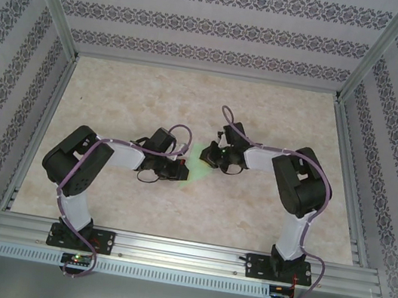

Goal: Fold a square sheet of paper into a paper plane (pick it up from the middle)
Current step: Fourth fold the wing at the center of the table.

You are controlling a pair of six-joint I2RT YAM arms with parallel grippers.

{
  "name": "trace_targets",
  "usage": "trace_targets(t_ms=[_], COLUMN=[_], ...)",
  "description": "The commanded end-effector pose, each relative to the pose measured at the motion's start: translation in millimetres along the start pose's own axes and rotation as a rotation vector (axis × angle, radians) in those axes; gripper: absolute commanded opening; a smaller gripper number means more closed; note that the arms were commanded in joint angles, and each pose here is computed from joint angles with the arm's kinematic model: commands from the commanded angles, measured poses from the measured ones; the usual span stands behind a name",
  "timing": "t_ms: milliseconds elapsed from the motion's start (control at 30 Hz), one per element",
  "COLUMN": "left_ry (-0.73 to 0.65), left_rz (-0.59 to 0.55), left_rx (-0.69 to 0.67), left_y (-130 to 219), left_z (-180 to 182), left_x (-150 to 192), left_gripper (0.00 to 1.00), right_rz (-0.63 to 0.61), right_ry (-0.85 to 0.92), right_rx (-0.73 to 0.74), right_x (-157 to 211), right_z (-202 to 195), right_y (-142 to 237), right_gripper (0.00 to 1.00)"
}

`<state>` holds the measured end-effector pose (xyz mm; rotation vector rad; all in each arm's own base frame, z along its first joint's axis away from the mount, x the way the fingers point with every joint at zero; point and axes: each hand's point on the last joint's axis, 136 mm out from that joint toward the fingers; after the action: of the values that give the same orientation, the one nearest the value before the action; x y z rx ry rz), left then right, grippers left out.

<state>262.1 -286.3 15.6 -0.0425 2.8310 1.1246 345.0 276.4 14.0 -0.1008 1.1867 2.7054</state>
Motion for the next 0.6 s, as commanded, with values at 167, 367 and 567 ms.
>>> trace_targets(t_ms=[167, 367, 567], left_ry=[0.119, 0.122, 0.121], left_rz=[0.146, 0.146, 0.149], left_rx=[-0.212, -0.217, -0.219], left_y=[-9, -9, -8], left_z=[67, 68, 69], left_x=[56, 57, 59], left_gripper=[0.02, 0.02, 0.02], right_rz=[-0.073, -0.090, -0.104], right_ry=[-0.028, -0.042, -0.068], right_rx=[0.089, 0.065, 0.102], right_x=[-43, -55, -66], right_z=[-42, -49, -61], right_y=[2, 9, 12], right_gripper=[0.08, 0.09, 0.08])
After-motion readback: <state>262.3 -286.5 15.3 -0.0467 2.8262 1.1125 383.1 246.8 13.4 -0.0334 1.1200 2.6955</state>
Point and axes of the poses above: each hand's point on the last joint's axis, 136 mm out from that joint toward the fingers, its own y axis back along the fingers, its own z axis along the line the jaws close on, x = y × z, and after that the axes turned 4 degrees about y, right-handed
